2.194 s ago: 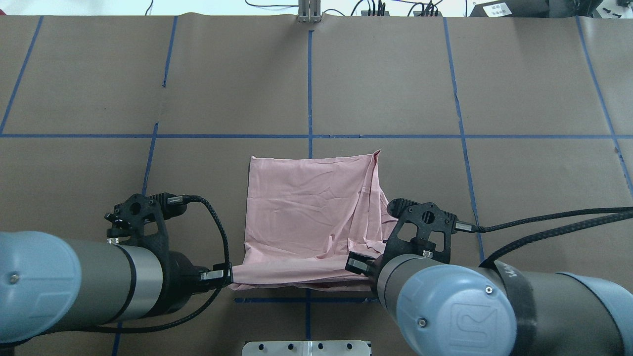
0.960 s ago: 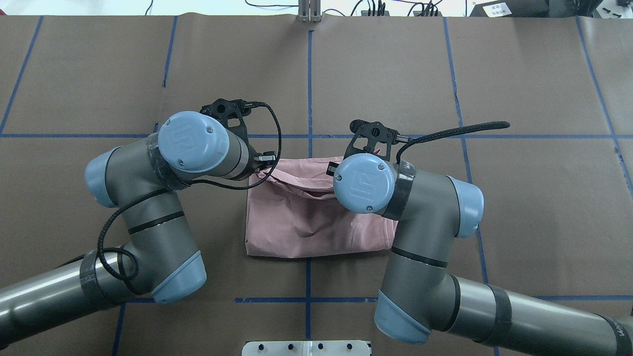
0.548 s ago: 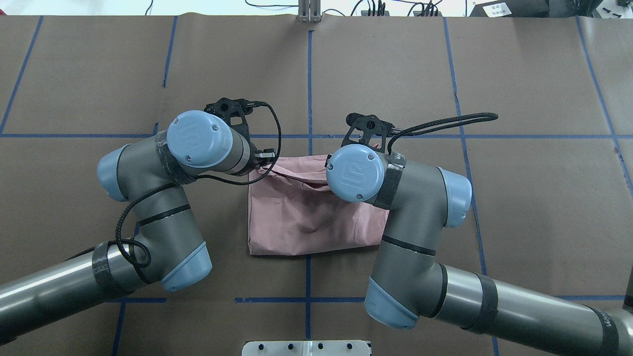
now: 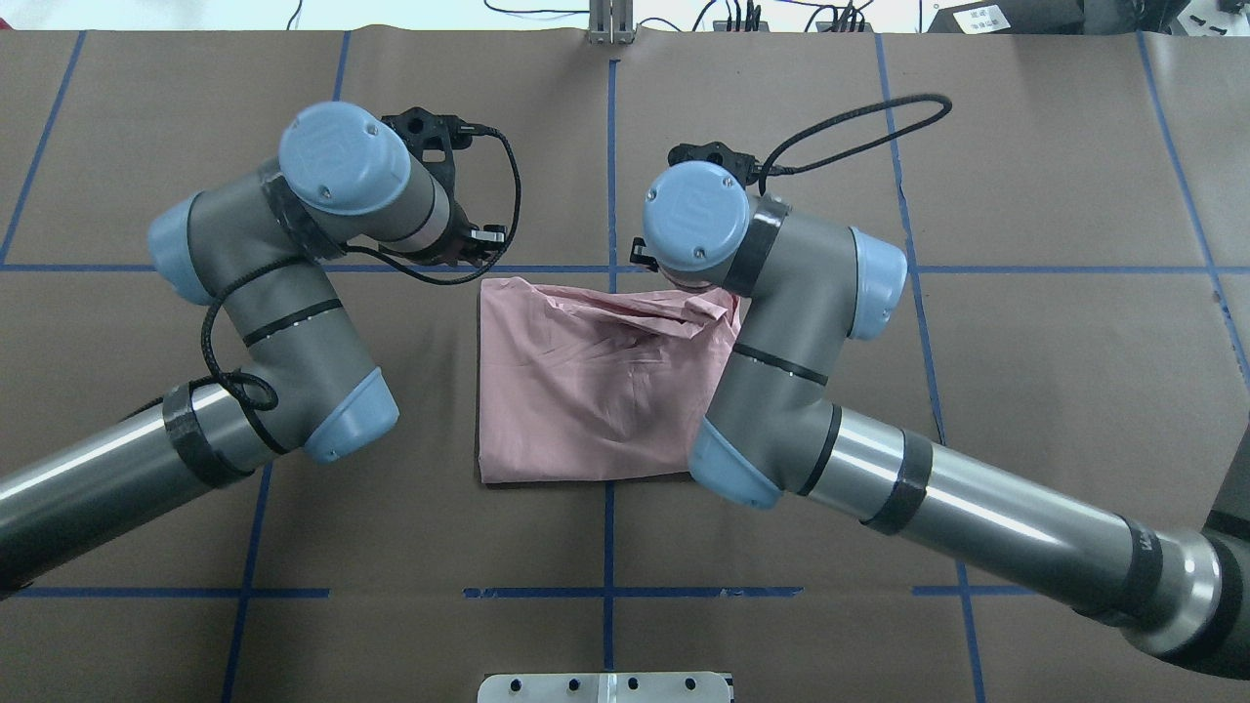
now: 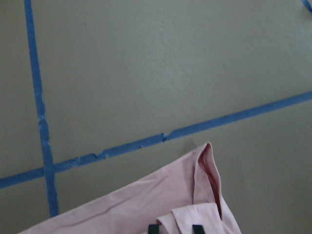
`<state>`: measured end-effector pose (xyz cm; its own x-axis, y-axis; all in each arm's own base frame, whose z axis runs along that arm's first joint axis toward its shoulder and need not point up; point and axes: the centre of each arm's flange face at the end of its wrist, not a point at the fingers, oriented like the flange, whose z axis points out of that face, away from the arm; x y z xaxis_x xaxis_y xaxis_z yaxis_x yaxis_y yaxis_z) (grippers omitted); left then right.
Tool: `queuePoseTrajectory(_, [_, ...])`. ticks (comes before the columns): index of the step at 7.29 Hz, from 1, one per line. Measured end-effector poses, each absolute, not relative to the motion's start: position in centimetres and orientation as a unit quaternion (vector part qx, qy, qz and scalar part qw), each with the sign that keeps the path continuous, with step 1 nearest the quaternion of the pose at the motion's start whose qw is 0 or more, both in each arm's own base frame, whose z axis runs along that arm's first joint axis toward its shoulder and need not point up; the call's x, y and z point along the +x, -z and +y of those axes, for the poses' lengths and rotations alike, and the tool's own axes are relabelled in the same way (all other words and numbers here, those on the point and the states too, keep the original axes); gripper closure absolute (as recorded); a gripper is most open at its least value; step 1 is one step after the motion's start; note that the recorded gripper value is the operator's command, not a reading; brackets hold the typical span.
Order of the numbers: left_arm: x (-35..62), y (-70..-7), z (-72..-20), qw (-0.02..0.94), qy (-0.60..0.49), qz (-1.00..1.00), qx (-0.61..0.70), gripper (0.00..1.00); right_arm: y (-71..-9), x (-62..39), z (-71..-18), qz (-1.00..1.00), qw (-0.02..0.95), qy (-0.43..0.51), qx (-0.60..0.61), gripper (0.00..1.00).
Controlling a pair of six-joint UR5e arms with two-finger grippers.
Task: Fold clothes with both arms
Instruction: 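Release the shirt and raise both grippers away from it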
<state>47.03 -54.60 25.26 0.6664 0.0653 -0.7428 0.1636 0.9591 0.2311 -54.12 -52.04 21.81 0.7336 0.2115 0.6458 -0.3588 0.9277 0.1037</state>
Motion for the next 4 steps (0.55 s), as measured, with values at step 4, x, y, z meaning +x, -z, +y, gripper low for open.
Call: queuePoseTrajectory(4, [42.2,-24.5,-56.2,0.898,-0.019,0.404,0.171,0.0,-20.8,-49.2,-55.7,-0.362,0.924,-0.087,0.091,0.0])
